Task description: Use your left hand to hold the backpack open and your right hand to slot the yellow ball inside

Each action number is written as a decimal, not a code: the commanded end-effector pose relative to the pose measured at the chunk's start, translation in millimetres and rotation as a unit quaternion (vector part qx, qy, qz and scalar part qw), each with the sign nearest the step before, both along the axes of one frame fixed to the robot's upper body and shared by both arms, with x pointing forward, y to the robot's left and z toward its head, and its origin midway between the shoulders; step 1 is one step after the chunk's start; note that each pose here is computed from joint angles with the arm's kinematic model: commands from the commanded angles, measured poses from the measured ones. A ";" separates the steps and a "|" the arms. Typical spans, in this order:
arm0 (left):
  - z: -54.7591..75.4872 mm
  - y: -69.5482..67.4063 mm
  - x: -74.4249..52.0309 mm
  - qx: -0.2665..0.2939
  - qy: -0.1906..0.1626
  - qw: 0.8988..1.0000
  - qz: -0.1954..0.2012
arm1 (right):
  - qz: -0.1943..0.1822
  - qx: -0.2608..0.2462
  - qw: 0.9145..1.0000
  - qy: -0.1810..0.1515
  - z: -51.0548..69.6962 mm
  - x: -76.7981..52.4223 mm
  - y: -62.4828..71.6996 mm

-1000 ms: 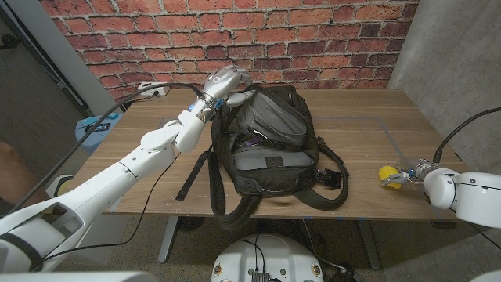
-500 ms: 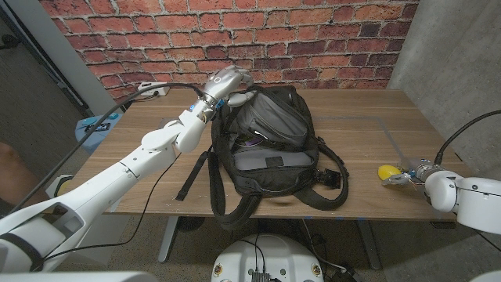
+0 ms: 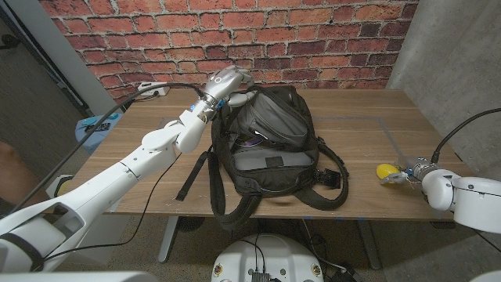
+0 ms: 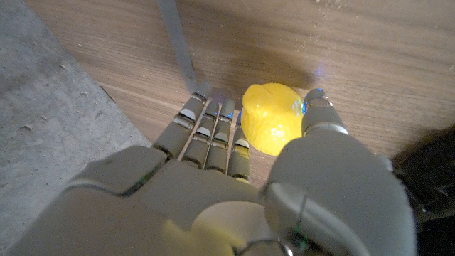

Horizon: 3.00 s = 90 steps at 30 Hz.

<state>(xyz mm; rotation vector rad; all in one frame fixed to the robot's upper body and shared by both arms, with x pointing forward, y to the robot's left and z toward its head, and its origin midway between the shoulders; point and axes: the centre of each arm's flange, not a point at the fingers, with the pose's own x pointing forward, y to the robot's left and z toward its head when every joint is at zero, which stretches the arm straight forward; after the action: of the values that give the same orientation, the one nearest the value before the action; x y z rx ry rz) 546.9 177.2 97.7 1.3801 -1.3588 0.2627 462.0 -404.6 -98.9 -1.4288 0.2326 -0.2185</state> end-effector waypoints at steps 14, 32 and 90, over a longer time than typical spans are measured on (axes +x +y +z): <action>-0.2 0.6 3.7 -0.003 0.001 1.000 -0.001 | -0.003 0.014 1.000 -0.027 7.5 -3.4 3.8; 3.0 0.0 9.7 -0.001 -0.001 1.000 -0.007 | -0.003 0.029 0.998 -0.057 14.3 -11.2 7.7; 16.1 21.0 -2.9 0.002 -0.019 1.000 -0.007 | 0.047 0.047 0.991 -0.113 46.9 -60.5 74.2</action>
<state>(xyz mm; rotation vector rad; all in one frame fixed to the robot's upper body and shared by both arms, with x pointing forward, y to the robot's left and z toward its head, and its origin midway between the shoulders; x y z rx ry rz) 550.6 189.3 114.3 1.3724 -1.4051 0.2636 410.8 -343.8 -53.2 -1.3198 0.0165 -0.2974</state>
